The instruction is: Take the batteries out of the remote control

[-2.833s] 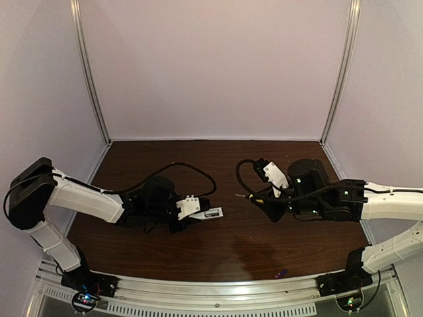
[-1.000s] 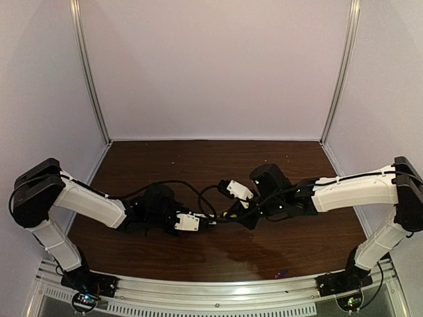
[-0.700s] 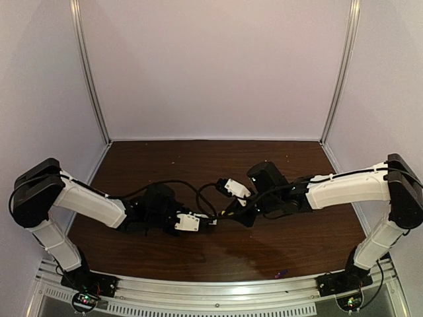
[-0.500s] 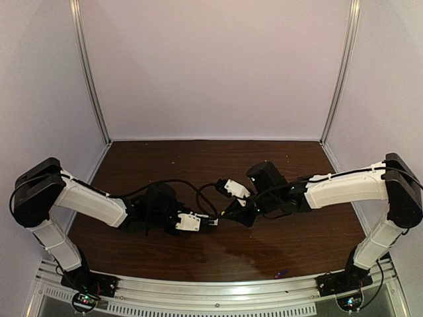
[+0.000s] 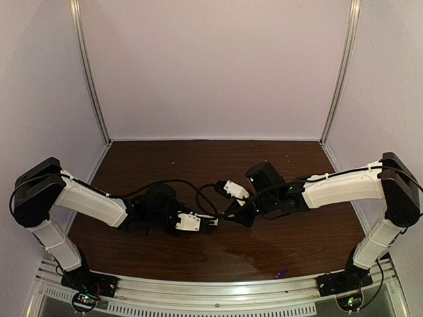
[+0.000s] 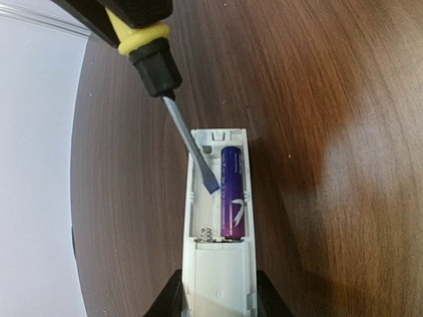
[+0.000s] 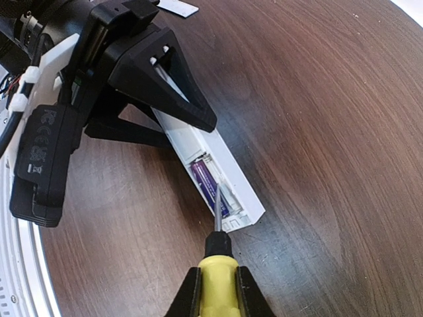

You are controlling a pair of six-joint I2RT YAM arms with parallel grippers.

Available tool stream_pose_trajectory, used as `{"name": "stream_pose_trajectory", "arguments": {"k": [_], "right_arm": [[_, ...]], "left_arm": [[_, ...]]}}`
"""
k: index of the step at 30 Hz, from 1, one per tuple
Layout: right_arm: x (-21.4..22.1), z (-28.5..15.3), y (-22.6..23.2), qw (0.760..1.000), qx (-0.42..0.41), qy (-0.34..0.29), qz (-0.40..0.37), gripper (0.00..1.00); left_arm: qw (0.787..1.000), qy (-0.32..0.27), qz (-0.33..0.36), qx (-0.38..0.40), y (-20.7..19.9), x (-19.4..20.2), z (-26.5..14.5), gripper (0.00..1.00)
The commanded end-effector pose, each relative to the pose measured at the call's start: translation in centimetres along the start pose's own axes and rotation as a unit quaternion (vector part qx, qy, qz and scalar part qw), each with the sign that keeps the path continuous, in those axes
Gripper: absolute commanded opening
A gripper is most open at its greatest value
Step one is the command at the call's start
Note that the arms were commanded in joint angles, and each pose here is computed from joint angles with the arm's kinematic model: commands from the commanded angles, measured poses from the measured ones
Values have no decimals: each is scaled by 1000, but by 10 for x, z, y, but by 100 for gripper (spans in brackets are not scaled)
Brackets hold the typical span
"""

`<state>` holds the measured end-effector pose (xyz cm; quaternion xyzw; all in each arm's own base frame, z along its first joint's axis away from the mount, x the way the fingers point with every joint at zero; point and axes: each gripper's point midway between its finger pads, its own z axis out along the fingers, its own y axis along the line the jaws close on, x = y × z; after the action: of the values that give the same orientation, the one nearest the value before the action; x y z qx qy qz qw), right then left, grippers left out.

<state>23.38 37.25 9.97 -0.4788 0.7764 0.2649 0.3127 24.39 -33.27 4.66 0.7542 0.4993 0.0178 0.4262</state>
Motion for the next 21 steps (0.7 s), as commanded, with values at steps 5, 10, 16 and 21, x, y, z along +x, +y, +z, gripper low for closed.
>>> {"name": "stream_pose_trajectory", "arguments": {"k": [5, 10, 16, 21], "right_arm": [[-5, 4, -6, 1000, 2, -1, -3, 0], [0, 9, -6, 1000, -4, 9, -3, 0], [3, 11, -4, 1000, -11, 13, -3, 0], [7, 12, -4, 1000, -15, 21, -3, 0]], "left_arm": [[1000, -7, 5, 13, -5, -5, 4, 0], [1000, -7, 9, 13, -6, -6, 4, 0], [1000, -8, 11, 11, -6, -6, 4, 0], [1000, -9, 12, 9, -6, -7, 3, 0]]}}
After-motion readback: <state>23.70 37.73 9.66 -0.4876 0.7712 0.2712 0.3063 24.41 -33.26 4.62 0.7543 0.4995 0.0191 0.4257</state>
